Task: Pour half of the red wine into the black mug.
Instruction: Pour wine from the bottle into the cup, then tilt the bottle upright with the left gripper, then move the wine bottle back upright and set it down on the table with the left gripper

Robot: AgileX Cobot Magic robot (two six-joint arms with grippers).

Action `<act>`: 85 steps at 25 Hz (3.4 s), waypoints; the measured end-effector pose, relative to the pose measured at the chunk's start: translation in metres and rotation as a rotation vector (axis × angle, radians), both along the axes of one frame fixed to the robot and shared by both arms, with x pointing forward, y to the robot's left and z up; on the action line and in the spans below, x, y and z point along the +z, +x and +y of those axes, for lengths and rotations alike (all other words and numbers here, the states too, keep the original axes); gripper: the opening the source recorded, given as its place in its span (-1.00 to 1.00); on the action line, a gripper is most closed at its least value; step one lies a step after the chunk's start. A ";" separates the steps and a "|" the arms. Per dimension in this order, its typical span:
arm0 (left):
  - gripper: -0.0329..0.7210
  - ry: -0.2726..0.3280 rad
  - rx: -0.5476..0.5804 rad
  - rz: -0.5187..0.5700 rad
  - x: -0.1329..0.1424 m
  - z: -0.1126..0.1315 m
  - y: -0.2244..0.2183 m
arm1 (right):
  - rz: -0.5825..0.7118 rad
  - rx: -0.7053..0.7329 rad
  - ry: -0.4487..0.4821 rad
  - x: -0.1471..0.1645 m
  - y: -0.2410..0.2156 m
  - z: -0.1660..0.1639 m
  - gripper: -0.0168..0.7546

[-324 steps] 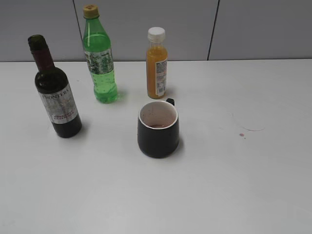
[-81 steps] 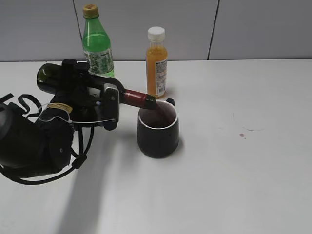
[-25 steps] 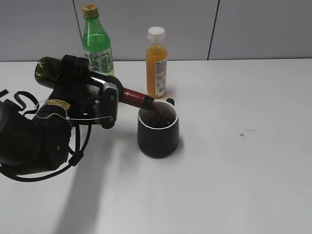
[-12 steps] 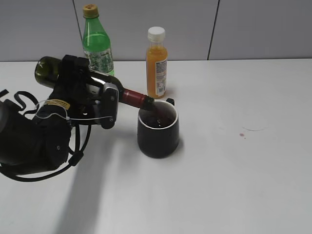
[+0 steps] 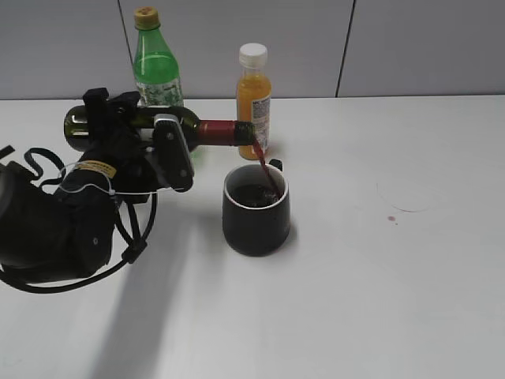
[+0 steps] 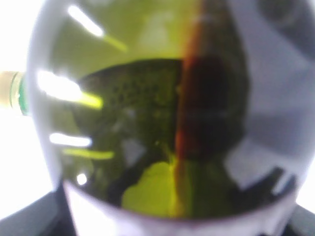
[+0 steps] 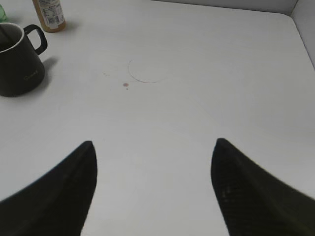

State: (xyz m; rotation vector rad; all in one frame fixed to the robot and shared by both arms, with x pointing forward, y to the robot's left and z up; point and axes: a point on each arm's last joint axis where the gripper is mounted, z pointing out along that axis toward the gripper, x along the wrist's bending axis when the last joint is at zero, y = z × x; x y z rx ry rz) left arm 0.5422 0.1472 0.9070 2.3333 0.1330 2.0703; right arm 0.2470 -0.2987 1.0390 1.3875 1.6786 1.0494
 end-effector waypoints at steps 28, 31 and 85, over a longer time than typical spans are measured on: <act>0.51 -1.398 0.027 0.098 -0.013 0.027 -0.002 | 0.000 0.001 0.002 0.000 0.000 0.000 0.47; 0.51 -1.454 0.025 0.163 -0.020 0.050 -0.001 | 0.000 0.001 0.002 0.000 0.000 0.000 0.47; 0.89 -1.387 -0.297 0.336 -0.009 0.116 0.018 | 0.000 0.001 0.002 0.000 0.000 0.000 0.46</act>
